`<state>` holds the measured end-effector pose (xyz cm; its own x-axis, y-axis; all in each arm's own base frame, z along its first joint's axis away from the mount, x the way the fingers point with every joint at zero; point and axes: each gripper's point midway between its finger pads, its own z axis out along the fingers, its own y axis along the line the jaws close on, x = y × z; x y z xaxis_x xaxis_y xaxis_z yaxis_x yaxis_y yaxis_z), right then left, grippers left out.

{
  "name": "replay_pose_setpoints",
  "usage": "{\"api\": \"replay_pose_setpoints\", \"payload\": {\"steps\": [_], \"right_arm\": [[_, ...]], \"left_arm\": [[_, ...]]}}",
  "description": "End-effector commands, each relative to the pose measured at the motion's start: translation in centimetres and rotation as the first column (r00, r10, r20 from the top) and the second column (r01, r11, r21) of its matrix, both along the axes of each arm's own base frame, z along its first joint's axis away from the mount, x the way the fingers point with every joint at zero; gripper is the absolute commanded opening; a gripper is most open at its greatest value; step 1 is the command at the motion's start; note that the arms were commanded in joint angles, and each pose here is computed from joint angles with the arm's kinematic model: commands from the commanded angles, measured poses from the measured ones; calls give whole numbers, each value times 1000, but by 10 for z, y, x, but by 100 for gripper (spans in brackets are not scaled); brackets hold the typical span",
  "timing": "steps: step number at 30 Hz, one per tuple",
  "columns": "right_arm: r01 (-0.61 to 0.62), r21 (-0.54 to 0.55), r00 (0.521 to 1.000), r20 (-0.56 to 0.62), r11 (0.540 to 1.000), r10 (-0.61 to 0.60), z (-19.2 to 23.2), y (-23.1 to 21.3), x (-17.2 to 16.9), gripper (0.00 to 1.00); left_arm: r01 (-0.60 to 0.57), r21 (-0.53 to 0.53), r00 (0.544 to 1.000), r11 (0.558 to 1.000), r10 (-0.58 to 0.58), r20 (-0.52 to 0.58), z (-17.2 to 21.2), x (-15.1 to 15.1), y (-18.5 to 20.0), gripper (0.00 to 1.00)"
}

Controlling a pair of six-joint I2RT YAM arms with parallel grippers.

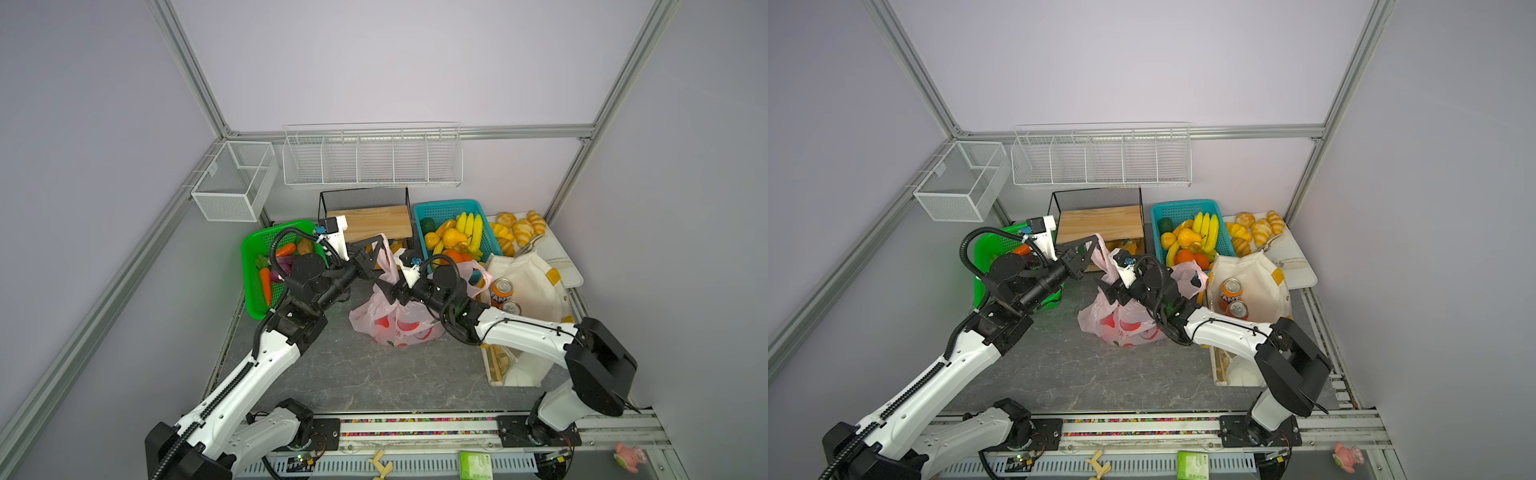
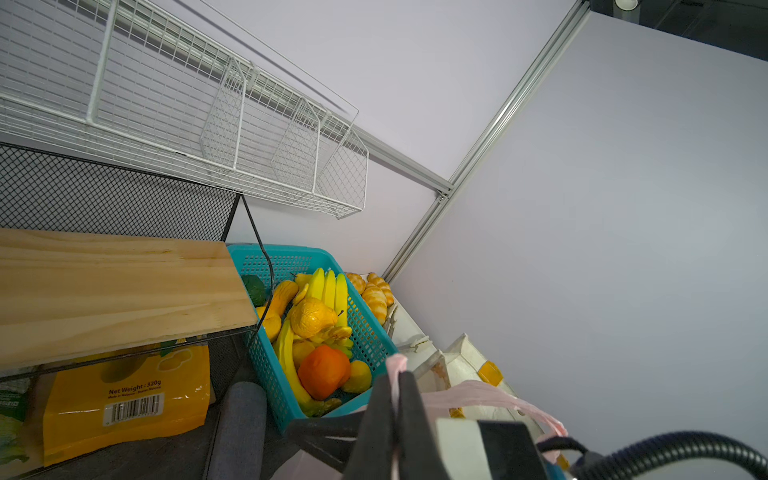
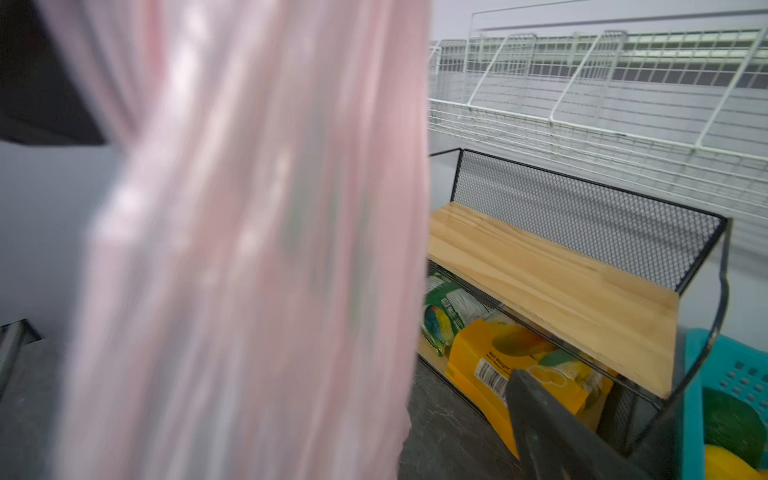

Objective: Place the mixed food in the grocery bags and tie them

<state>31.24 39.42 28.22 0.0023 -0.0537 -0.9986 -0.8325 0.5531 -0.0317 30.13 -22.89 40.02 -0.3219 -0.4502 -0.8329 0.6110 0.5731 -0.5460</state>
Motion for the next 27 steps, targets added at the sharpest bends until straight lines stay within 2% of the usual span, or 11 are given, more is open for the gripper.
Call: {"api": "replay_pose_setpoints", "payload": {"steps": [1, 4, 5, 8, 13, 16, 18, 21, 25, 26, 27], "right_arm": [[-200, -9, 980, 3, 980, 200, 12, 9, -20, 93], [-262, 1, 965, -8, 965, 262, 15, 18, -19, 99], [-270, 8, 963, -20, 963, 271, 13, 22, -18, 97], [-246, 29, 967, -69, 969, 247, -6, 26, -8, 78], [-176, 31, 971, -159, 984, 179, -49, 20, 1, 55], [-121, -7, 971, -209, 993, 117, -72, 15, 8, 47], [-94, -29, 972, -219, 995, 85, -76, 11, 11, 46], [-52, -67, 979, -199, 996, 37, -61, 3, 15, 55], [-5, -98, 981, -194, 995, -14, -31, -7, 16, 93], [4, -118, 979, -202, 993, -28, -26, -10, 15, 99], [10, -131, 978, -203, 991, -37, -20, -13, 14, 98]], "left_arm": [[12, -22, 999, 1000, -11, 45, 18, -2, 1, 0], [14, -25, 999, 1000, -13, 43, 18, -2, 0, 0], [15, -26, 999, 1000, -14, 43, 18, -2, 0, 0], [11, -34, 999, 999, -9, 46, 20, -3, 2, 0], [-11, -54, 999, 998, 13, 40, 22, -1, 7, 0], [-21, -60, 999, 998, 24, 38, 22, 2, 10, 0], [-23, -58, 999, 998, 26, 36, 21, 3, 10, 0], [-31, -43, 999, 999, 32, 34, 19, 4, 10, 0], [-47, -17, 998, 999, 47, 32, 13, 8, 11, 0], [-51, -12, 998, 999, 52, 31, 12, 9, 12, 0], [-54, -8, 998, 999, 54, 30, 11, 10, 12, 0]]}}
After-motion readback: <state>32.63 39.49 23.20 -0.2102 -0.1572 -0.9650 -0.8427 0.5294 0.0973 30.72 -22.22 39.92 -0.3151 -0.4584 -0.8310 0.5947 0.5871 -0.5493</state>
